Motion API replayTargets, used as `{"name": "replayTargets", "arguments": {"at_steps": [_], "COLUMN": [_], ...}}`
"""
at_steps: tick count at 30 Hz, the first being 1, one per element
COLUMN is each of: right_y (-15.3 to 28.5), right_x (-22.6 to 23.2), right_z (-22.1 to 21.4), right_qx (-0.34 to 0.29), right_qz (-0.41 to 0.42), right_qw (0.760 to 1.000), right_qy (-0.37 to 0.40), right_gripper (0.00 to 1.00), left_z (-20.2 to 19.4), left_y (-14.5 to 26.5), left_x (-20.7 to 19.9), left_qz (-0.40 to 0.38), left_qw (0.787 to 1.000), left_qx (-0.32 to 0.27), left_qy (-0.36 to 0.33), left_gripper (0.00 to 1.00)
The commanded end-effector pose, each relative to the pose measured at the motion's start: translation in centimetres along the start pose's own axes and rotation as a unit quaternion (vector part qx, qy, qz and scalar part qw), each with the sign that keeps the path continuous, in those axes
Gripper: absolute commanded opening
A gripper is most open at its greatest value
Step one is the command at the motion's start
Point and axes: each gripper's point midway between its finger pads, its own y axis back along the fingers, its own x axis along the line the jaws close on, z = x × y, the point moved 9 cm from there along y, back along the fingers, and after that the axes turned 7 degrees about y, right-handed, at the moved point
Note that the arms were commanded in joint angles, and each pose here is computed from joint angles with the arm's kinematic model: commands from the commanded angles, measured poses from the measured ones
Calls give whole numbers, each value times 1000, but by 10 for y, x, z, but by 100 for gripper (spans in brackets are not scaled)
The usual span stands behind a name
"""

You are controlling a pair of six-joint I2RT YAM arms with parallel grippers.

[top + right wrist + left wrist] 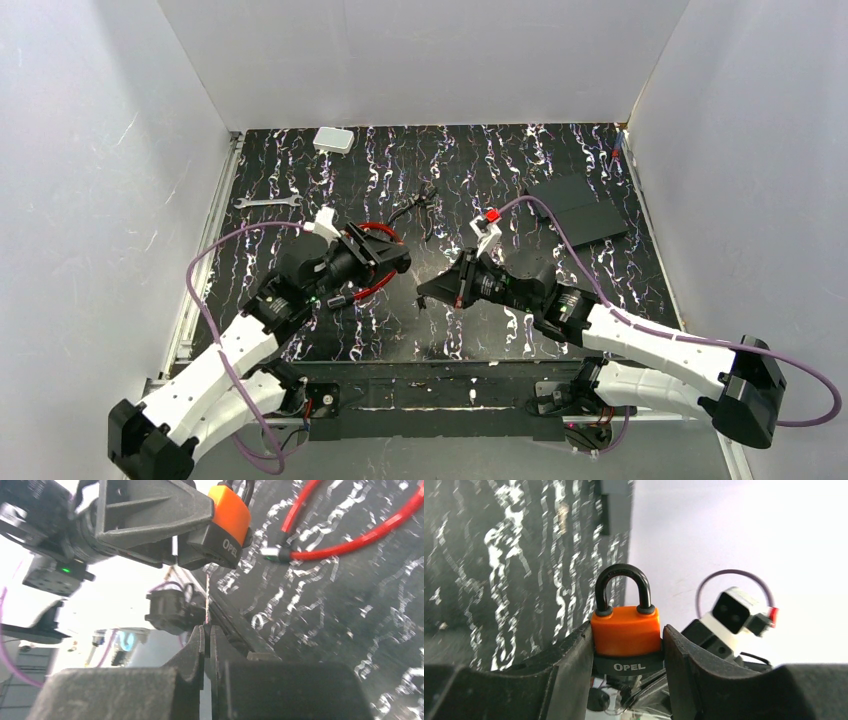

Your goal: Unlock with the key

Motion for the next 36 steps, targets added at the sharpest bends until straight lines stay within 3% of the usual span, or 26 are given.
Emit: {"name": "replayTargets", "arguments": {"at_steps": [1, 5, 20, 27, 36], "right_y": [-1, -2, 2, 2, 2], "right_x": [33, 47, 92, 104, 120], "right_z": [27, 36, 65, 74, 91], "right_qx": [-80, -103, -134, -139, -156], "right_qz": [106, 167, 340, 411, 461], "right_qw": [991, 980, 925, 891, 861], "right_qy": [-27, -44, -99, -133, -145], "right_gripper": [1, 1, 1, 1, 1], "left_z": [11, 13, 9, 10, 6], "left_y": [18, 33, 84, 90, 100], "left_x": [-32, -42, -107, -132, -146], "left_qz": [-120, -174, -367, -430, -477], "left_qw": [989, 979, 922, 897, 868], "left_qx": [-75, -98, -54, -3, 17], "left_qy": [-32, -38, -108, -104, -137], "left_gripper": [0, 0, 0, 0, 0]}}
